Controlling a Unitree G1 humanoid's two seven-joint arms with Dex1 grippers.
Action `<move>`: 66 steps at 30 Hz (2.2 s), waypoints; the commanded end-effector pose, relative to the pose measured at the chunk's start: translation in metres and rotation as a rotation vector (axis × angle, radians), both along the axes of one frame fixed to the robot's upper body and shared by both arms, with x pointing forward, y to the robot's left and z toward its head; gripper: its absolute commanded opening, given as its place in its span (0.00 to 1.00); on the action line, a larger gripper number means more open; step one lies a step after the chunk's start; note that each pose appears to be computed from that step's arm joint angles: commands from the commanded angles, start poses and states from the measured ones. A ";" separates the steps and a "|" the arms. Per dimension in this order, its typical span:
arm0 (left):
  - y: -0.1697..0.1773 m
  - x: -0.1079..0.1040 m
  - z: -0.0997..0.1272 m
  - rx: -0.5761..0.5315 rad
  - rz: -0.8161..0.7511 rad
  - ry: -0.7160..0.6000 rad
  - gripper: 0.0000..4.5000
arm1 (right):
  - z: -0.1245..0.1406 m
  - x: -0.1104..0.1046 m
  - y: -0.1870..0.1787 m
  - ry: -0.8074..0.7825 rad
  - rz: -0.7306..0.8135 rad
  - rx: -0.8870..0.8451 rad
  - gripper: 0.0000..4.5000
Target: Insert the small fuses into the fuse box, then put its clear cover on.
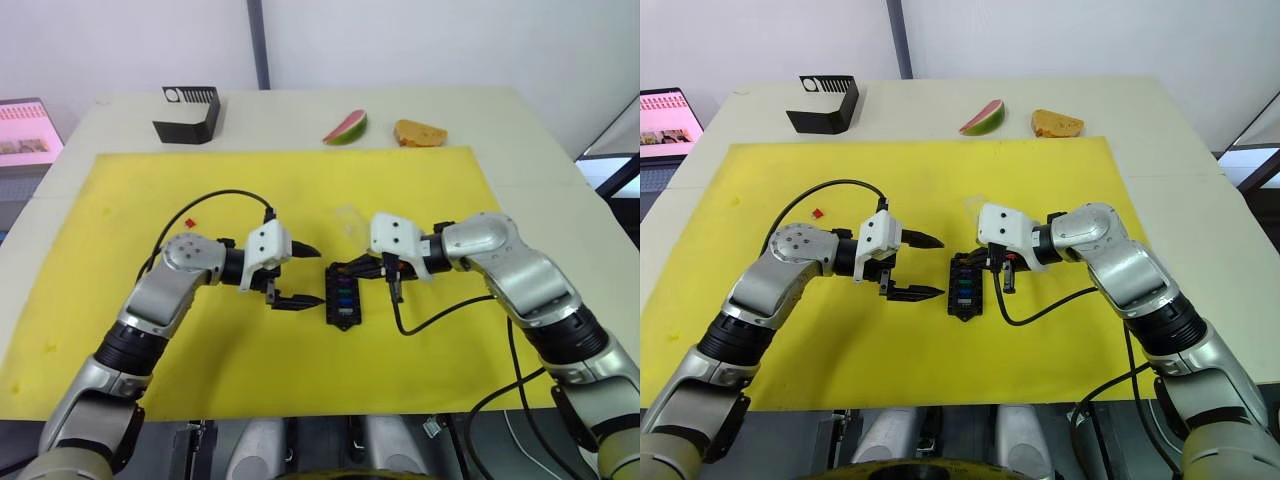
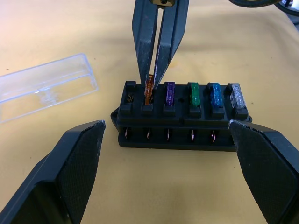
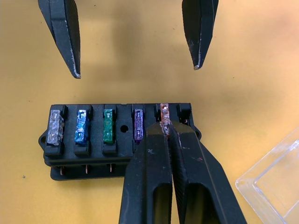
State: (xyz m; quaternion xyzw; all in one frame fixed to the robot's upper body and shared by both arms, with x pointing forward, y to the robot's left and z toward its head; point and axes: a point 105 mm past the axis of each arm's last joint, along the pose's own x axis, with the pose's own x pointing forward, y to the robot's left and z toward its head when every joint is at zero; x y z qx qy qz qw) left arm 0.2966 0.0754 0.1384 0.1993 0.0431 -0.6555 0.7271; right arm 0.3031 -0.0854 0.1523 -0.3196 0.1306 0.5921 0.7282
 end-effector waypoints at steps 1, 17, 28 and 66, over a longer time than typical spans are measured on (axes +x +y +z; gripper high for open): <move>-0.002 0.001 0.009 -0.014 -0.009 -0.044 0.99 | 0.004 -0.005 0.007 -0.017 0.032 -0.013 0.00; -0.004 0.002 0.009 -0.016 -0.007 -0.052 0.99 | 0.001 0.000 0.004 -0.018 -0.008 -0.056 0.00; -0.002 0.003 0.008 -0.013 -0.001 -0.053 1.00 | 0.010 -0.002 0.007 -0.003 -0.006 -0.008 0.15; 0.000 0.001 0.005 0.018 -0.028 -0.059 1.00 | -0.029 -0.020 0.006 0.107 -0.151 0.245 0.01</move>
